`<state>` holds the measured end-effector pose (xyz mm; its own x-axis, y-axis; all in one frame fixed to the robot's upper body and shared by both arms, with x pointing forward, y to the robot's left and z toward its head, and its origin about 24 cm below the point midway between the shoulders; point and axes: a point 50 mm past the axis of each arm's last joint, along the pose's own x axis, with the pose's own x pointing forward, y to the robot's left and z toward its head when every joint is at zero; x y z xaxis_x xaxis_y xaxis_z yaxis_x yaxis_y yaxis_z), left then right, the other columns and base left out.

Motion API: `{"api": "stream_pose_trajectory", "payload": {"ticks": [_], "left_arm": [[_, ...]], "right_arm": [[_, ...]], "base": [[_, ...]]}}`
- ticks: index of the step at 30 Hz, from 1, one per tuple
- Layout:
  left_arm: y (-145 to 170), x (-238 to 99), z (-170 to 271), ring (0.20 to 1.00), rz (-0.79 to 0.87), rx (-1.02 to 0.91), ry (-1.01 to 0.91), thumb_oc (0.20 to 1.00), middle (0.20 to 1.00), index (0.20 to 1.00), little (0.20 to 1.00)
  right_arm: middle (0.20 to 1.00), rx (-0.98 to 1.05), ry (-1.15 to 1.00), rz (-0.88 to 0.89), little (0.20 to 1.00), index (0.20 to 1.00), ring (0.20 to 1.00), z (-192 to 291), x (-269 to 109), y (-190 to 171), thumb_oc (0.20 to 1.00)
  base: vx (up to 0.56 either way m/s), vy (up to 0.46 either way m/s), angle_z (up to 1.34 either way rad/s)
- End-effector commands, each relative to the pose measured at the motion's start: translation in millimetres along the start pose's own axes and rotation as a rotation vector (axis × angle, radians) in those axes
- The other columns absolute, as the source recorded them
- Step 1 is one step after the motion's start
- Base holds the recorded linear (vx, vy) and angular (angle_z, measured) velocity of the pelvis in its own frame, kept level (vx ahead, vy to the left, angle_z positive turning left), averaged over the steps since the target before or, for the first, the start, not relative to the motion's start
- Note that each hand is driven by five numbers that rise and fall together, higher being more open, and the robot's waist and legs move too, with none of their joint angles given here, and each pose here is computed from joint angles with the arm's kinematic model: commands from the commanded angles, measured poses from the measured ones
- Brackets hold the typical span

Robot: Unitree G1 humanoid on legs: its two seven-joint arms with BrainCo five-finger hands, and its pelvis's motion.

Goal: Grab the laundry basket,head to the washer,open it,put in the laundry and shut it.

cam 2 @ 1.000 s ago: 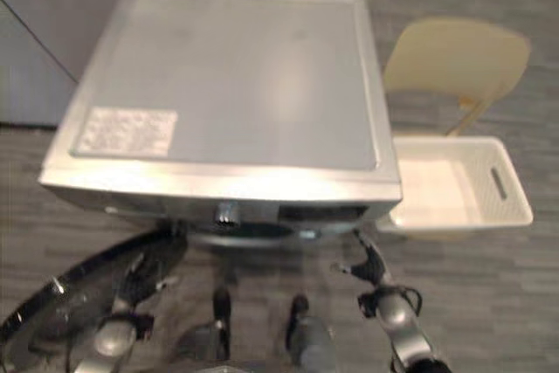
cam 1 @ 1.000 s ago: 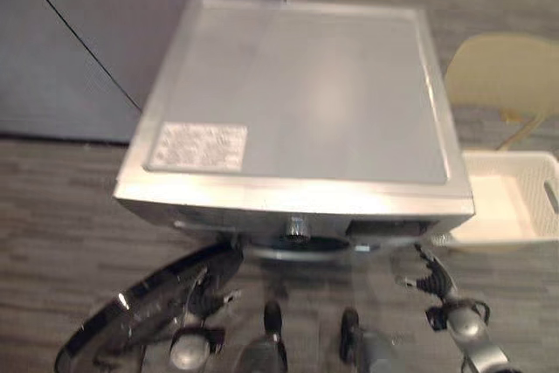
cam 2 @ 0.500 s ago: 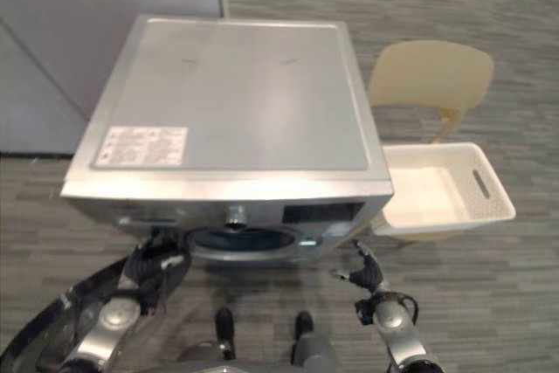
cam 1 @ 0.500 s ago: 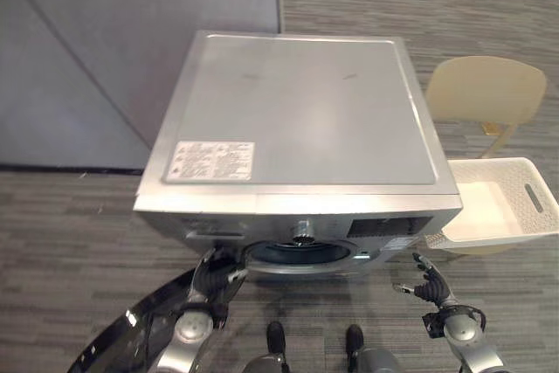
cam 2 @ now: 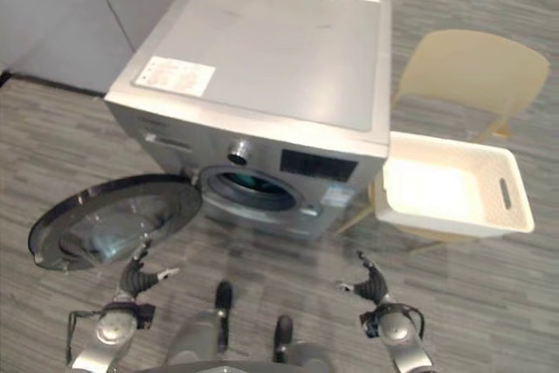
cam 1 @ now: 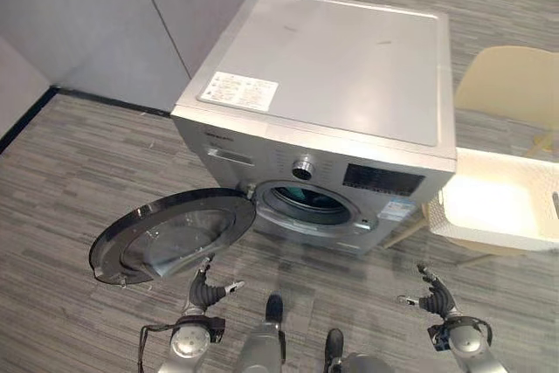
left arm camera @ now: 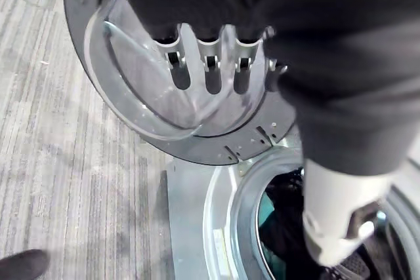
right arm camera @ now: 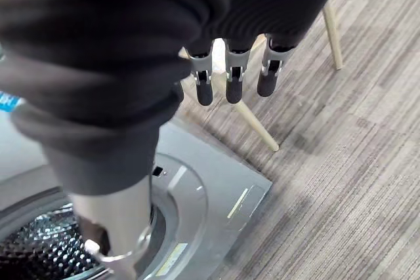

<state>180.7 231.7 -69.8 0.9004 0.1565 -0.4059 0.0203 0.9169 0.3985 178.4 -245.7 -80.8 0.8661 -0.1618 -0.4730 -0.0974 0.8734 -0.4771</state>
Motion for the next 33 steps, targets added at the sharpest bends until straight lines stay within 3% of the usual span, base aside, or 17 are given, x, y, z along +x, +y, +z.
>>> {"api": "stream_pose_trajectory", "payload": {"ticks": [1, 6, 12, 17, 18, 21, 22, 26, 29, 33], "left_arm": [[4.7, 10.2, 37.3, 1.0, 0.016, 0.005, -0.178, 1.0, 1.0, 1.0, 1.0], [-1.5, 11.3, 49.8, 1.0, -0.013, 0.029, -0.233, 1.0, 1.0, 1.0, 1.0], [16.0, 16.8, 87.1, 1.0, 0.013, 0.167, -0.4, 1.0, 1.0, 1.0, 1.0], [79.0, 35.5, 140.8, 1.0, 0.287, 0.296, -0.539, 1.0, 1.0, 1.0, 1.0], [79.1, 35.6, 141.1, 1.0, 0.287, 0.296, -0.539, 1.0, 1.0, 1.0, 1.0], [158.1, 50.7, 152.9, 1.0, 0.544, 0.377, -0.413, 1.0, 1.0, 1.0, 1.0], [158.2, 51.1, 153.7, 1.0, 0.544, 0.377, -0.415, 1.0, 1.0, 1.0, 1.0], [206.9, 53.2, 130.0, 1.0, 0.656, 0.331, -0.194, 1.0, 1.0, 1.0, 1.0], [225.0, 44.0, 99.7, 1.0, 0.678, 0.277, -0.056, 1.0, 1.0, 1.0, 1.0], [224.3, 41.3, 81.0, 1.0, 0.645, 0.278, 0.021, 1.0, 1.0, 1.0, 1.0]], "right_arm": [[1.0, 0.035, -0.061, -0.026, 1.0, 1.0, 1.0, 10.4, 2.1, -6.9, 1.0], [1.0, 0.046, -0.023, -0.023, 1.0, 1.0, 1.0, 1.9, 0.0, -2.9, 1.0], [1.0, 0.055, -0.032, -0.014, 1.0, 1.0, 1.0, 4.5, 0.4, 0.4, 1.0], [1.0, 0.035, -0.034, 0.021, 1.0, 1.0, 1.0, 2.6, -3.6, 1.2, 1.0], [1.0, 0.036, -0.034, 0.021, 1.0, 1.0, 1.0, 2.8, -3.5, 1.2, 1.0], [1.0, -0.002, -0.047, 0.069, 1.0, 1.0, 1.0, 1.7, -9.3, -1.5, 1.0], [1.0, -0.001, -0.048, 0.068, 1.0, 1.0, 1.0, 1.9, -9.2, -1.5, 1.0], [1.0, -0.027, -0.068, 0.102, 1.0, 1.0, 1.0, 6.0, -9.0, -2.3, 1.0], [1.0, -0.039, -0.075, 0.118, 1.0, 1.0, 1.0, 8.3, -8.2, -0.9, 1.0], [1.0, -0.059, -0.095, 0.141, 1.0, 1.0, 1.0, 12.5, -8.2, 1.1, 1.0]], "base": [[0.02, 0.185, 0.24], [0.05, 0.135, 0.08], [0.05, 0.13, -0.05], [0.04, 0.09, -0.11], [0.03, 0.069, -0.16], [0.03, 0.08, -0.11], [0.0, 0.055, -0.16], [-0.03, 0.037, -0.17], [-0.04, 0.021, -0.33], [-0.03, 0.01, -0.37]]}}
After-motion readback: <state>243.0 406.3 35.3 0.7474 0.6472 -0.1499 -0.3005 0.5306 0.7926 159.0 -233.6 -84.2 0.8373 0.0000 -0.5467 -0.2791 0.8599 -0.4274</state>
